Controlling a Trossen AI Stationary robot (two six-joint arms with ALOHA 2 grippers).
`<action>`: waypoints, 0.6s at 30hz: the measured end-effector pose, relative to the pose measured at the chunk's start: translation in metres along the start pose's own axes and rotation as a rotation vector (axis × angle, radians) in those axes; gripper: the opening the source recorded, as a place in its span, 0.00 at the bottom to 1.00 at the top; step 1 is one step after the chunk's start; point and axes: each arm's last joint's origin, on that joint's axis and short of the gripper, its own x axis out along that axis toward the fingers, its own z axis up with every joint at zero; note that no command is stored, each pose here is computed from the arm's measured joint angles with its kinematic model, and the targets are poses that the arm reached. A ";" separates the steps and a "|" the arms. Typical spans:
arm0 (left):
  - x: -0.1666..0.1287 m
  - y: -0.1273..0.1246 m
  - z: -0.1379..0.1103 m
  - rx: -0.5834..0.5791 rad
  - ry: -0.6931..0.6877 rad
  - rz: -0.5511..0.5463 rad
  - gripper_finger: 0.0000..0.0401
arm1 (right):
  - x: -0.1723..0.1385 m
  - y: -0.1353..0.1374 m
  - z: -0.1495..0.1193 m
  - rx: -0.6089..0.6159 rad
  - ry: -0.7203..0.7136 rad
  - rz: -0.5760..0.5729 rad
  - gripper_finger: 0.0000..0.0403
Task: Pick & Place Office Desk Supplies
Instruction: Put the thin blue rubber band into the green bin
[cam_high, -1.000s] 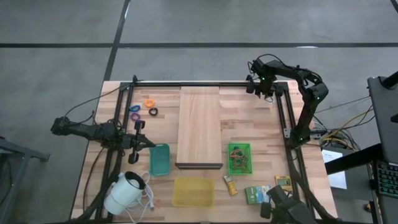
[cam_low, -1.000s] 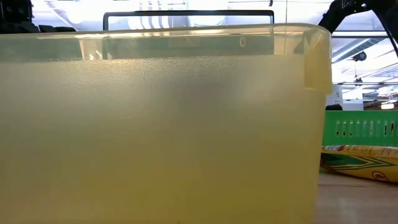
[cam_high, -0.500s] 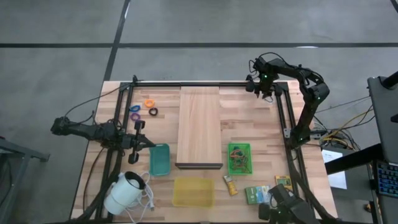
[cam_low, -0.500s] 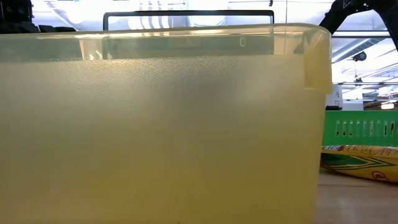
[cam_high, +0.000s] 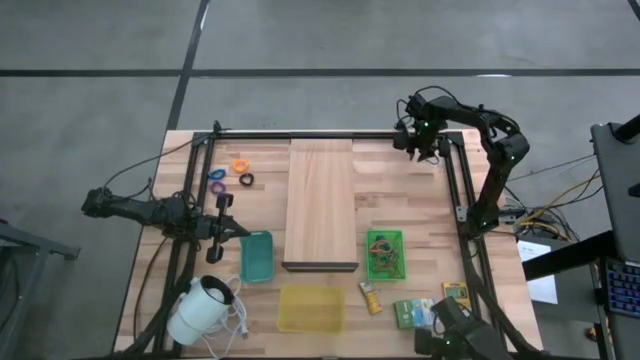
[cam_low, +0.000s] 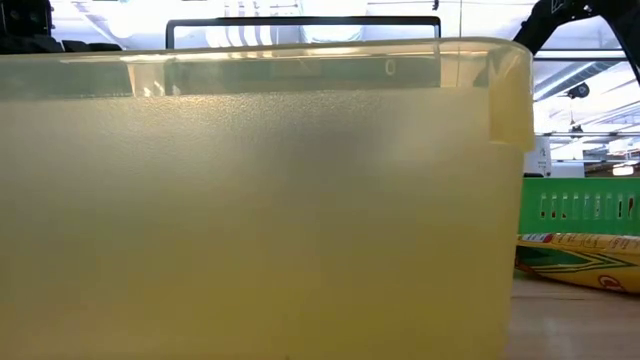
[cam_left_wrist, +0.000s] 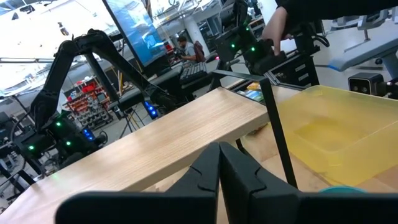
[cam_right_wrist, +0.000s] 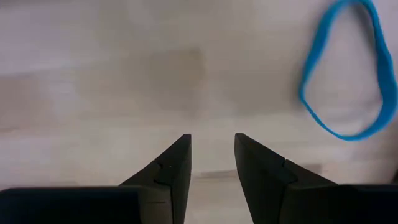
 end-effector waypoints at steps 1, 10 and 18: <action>0.000 0.000 0.000 0.000 0.000 0.000 0.03 | 0.000 0.001 0.000 0.004 -0.011 -0.001 0.29; 0.000 0.000 0.000 0.000 0.000 0.000 0.03 | -0.001 0.003 0.001 0.133 -0.008 0.023 0.29; 0.000 0.000 0.000 0.000 0.000 0.000 0.03 | 0.000 0.006 -0.002 0.126 -0.007 0.021 0.29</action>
